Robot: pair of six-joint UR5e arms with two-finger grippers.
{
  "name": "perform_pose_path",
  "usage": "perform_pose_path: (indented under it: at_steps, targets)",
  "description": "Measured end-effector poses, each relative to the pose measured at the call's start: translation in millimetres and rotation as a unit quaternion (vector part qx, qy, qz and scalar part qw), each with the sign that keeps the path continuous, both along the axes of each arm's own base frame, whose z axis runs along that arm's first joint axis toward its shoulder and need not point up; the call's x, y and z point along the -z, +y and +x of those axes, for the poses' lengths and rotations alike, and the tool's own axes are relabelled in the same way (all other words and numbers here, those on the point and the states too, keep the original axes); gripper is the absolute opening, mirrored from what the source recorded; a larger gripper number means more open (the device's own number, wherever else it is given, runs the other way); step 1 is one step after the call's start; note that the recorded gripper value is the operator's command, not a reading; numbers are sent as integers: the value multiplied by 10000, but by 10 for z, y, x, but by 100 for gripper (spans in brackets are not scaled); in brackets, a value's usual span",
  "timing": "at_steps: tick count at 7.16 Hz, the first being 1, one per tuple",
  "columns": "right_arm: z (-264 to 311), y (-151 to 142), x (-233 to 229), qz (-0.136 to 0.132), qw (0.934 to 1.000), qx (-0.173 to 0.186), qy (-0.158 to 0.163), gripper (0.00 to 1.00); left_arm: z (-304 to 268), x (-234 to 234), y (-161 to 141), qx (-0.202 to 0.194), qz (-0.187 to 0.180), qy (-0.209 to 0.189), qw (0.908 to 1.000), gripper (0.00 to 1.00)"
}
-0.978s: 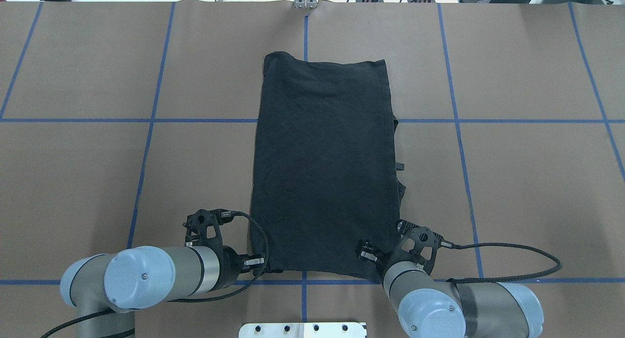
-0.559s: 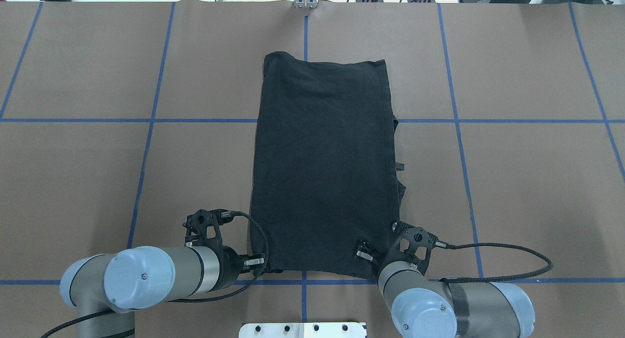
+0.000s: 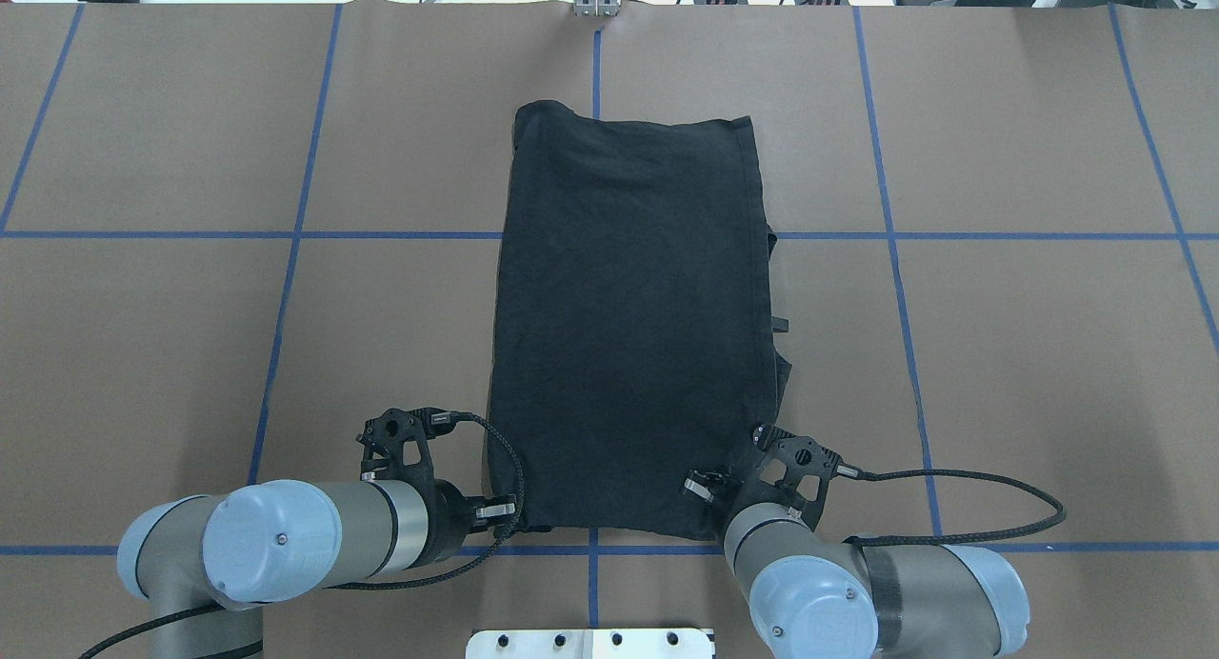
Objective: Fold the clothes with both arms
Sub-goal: 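Move the right gripper along the edge to the shirt's corner nearest the robot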
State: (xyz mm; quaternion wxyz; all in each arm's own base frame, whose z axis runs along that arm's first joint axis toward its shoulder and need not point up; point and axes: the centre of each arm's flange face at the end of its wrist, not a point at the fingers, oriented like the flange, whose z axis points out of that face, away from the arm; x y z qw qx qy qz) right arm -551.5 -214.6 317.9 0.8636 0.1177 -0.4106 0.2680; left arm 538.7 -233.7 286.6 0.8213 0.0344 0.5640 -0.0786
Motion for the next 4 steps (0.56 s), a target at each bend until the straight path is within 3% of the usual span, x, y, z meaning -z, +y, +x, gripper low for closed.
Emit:
perform_pose_path:
  at_steps: [4]
  targets:
    - [54,-138,78,-22,9998,-189,-70,0,-58,71,-8,11,15,75,10000,0]
